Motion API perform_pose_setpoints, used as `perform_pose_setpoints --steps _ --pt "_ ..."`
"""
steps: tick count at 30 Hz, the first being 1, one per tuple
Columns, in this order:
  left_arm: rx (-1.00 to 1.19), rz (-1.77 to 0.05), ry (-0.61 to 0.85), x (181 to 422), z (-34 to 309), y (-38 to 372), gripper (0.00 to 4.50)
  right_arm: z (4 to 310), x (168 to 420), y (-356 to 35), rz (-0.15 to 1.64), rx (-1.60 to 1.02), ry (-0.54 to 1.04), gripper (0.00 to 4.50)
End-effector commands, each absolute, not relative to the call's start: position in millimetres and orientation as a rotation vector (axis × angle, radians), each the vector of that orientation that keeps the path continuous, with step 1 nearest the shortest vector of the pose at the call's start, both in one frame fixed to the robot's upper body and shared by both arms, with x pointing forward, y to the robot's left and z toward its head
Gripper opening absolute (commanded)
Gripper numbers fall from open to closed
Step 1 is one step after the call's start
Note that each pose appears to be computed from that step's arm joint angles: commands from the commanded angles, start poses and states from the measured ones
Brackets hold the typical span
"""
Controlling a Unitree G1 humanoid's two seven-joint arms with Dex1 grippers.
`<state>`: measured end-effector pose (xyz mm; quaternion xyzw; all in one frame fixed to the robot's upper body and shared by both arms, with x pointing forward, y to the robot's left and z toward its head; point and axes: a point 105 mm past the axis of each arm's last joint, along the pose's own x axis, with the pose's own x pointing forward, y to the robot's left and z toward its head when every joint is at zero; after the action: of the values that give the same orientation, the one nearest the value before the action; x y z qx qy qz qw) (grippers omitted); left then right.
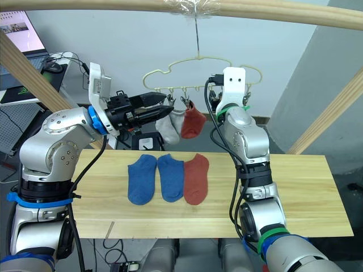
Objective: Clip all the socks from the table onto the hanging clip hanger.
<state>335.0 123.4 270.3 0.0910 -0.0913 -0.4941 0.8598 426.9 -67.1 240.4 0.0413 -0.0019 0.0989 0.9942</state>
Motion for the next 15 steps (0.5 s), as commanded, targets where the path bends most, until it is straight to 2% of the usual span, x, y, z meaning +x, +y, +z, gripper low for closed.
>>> perform_pose_setpoints --steps 1,15 --pt "0.225 -1.035 -0.239 329.5 281.8 122.8 2.18 249.3 422.4 -69.0 0.193 0.062 -0.041 2.47" --pt "0.223 -1.04 -0.242 331.1 280.6 120.2 2.18 246.7 417.4 -73.2 0.161 0.063 -0.026 2.47"
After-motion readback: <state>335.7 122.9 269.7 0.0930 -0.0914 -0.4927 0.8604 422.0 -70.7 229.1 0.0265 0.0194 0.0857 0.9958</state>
